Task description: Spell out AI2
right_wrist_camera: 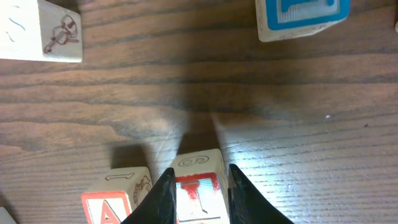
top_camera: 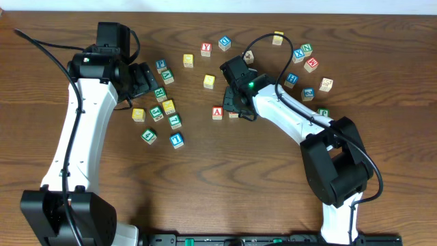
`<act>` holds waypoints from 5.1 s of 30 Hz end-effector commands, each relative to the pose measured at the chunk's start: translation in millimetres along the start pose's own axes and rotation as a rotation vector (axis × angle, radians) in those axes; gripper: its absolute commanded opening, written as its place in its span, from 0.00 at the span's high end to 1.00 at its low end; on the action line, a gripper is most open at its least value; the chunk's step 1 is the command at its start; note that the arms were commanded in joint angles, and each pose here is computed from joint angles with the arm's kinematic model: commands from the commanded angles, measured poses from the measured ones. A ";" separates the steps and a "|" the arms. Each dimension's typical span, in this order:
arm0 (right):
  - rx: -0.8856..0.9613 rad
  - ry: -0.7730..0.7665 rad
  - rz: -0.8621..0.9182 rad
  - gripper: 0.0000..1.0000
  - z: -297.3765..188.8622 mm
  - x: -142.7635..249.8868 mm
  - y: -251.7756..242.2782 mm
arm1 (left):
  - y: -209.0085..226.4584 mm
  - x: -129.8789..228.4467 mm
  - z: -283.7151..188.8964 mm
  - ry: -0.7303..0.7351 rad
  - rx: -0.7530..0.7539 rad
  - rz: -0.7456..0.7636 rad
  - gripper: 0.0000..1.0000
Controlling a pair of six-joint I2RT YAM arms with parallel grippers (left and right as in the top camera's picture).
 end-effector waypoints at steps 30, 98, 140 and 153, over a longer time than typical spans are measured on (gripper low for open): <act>-0.199 0.128 -0.305 0.99 -1.5 35.0 71.1 | 1.1 -2.1 -1.5 -0.012 -0.016 0.006 0.02; -0.054 -0.022 -0.196 0.95 10.7 1.2 49.9 | 1.1 -2.1 -1.5 -0.012 -0.016 0.006 0.02; 0.158 0.116 -0.149 0.99 -0.7 29.6 12.1 | 1.1 -2.1 -1.5 -0.012 -0.016 0.006 0.02; 0.156 0.081 -0.147 0.99 0.5 24.3 13.8 | 1.1 -2.1 -1.5 -0.012 -0.016 0.006 0.02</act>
Point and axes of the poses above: each gripper's point midway between its finger pads, its own z axis out along the fingers, its own y axis along the line the jaws close on, x = y × z, the point moved 7 cm from there along -z, back along the fingers, and after that the axes turned 6 degrees about -z, right-handed, at the moved point
